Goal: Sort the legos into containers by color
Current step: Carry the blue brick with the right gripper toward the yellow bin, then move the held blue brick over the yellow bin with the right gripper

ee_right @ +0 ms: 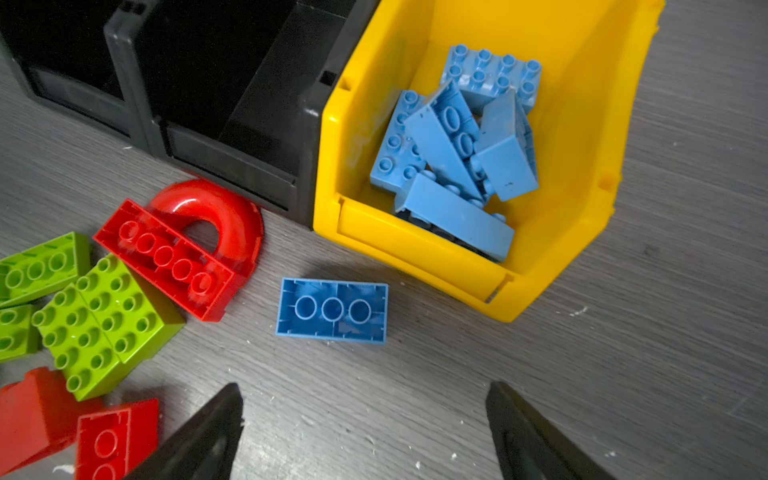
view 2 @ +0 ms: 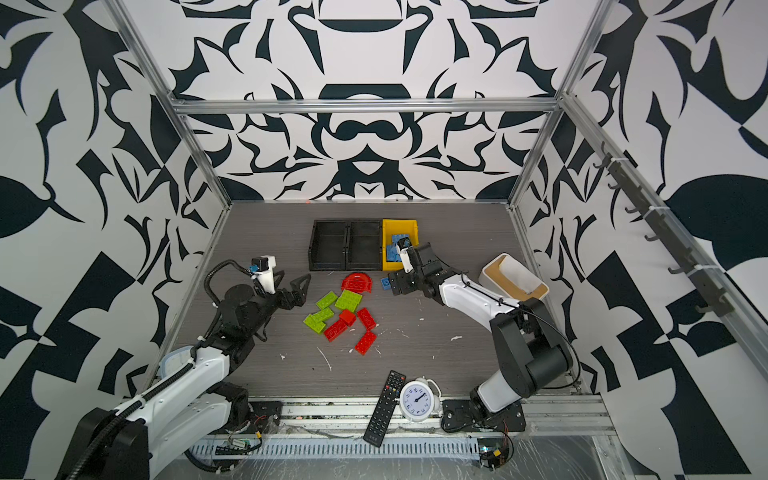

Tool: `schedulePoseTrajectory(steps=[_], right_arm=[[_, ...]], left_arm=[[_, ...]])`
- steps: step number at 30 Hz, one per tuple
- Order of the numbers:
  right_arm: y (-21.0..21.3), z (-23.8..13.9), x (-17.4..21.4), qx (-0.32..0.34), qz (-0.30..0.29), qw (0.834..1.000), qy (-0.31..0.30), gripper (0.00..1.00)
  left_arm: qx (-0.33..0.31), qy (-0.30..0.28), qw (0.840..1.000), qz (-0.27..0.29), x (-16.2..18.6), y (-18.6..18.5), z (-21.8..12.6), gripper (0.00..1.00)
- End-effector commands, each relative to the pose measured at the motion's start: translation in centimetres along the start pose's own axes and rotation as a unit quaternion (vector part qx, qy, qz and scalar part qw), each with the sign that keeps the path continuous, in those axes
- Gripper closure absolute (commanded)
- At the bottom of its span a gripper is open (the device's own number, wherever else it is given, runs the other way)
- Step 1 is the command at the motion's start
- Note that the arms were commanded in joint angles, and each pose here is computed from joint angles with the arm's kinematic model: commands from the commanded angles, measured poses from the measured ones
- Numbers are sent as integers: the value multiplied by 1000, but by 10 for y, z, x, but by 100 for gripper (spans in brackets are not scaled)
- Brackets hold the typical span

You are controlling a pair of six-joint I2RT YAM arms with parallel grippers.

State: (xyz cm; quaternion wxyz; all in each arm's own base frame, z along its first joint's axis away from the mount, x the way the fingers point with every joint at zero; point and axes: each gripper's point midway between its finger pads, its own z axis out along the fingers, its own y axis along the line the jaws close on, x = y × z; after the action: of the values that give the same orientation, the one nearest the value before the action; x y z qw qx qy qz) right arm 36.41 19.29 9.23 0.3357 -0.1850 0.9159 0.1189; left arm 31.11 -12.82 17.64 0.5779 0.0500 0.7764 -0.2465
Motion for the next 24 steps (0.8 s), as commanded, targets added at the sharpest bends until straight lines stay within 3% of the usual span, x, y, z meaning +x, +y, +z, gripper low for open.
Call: schedulePoseTrajectory(steps=[1,24], right_arm=[[2,1,-20,6,-10,1000,-25,6],[14,47,-12,12,-29,999,22,6]], left_arm=[[3,-12,1000,3,-6,-2,-1,1],[4,-10,1000,3,-7,-2,0,1]])
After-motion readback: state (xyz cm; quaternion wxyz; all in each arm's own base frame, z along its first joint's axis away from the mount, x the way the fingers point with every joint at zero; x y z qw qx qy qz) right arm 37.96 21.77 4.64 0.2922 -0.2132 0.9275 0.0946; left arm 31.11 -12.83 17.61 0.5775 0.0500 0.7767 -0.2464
